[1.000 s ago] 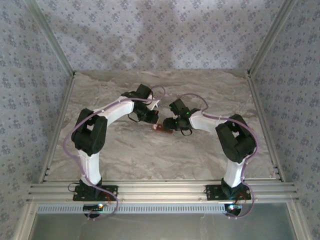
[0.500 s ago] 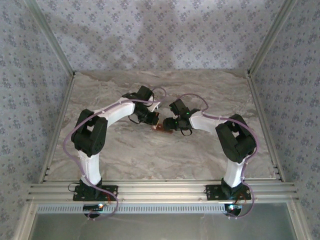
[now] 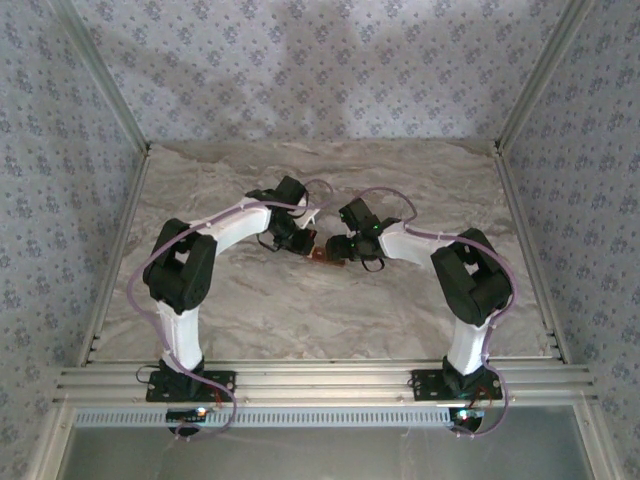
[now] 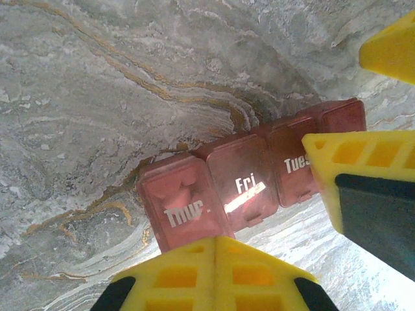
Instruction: Sort the pills into containers
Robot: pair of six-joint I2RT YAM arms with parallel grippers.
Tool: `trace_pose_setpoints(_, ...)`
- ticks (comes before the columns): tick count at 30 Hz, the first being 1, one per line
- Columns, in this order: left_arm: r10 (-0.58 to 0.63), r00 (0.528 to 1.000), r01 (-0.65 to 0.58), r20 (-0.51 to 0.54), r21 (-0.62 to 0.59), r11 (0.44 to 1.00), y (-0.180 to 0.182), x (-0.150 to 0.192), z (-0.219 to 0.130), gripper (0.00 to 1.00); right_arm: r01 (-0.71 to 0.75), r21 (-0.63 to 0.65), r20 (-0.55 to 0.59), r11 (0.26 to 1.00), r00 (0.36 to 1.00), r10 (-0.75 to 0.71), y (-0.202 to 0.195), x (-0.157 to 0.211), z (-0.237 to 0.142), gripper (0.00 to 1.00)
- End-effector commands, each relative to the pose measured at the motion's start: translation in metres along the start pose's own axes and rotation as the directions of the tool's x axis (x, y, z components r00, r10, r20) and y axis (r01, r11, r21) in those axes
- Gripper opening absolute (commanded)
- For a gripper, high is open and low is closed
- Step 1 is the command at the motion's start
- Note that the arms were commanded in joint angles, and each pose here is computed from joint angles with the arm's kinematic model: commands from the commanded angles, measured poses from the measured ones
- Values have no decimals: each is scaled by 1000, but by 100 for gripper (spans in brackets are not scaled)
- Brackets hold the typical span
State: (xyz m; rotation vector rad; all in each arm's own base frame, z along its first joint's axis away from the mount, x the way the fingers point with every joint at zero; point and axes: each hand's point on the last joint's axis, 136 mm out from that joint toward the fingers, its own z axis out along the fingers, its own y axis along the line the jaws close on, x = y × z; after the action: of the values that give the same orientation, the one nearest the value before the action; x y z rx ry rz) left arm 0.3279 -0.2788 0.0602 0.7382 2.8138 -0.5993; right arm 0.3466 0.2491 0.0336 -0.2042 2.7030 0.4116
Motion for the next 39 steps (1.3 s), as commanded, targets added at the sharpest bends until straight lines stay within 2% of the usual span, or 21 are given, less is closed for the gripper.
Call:
trace_pose_setpoints(1,21,999,-21,-51,-15,1000,0,14,8,0,-21,107,-101,994,994,32,-30,34,14,74)
trace_pose_setpoints(19,24,995,-34,-98,-96,995,15,28,25,0,-21,108,-104,994,994,33,-31,35,14,74)
trace_pose_setpoints(25,35,998,-40,-59,-84,996,9,18,17,0,-23,109,-108,994,994,35,-32,36,15,74)
trace_pose_setpoints(29,50,999,-49,8,-71,996,1,6,0,0,-22,105,-109,994,994,33,-30,35,14,74)
trace_pose_setpoints(33,62,988,-55,141,-48,997,-10,-11,-24,0,-20,97,-107,995,994,31,-28,31,11,74)
trace_pose_setpoints(39,55,915,-40,399,-45,998,-16,-36,-68,11,-16,84,-93,996,995,24,-22,22,5,74)
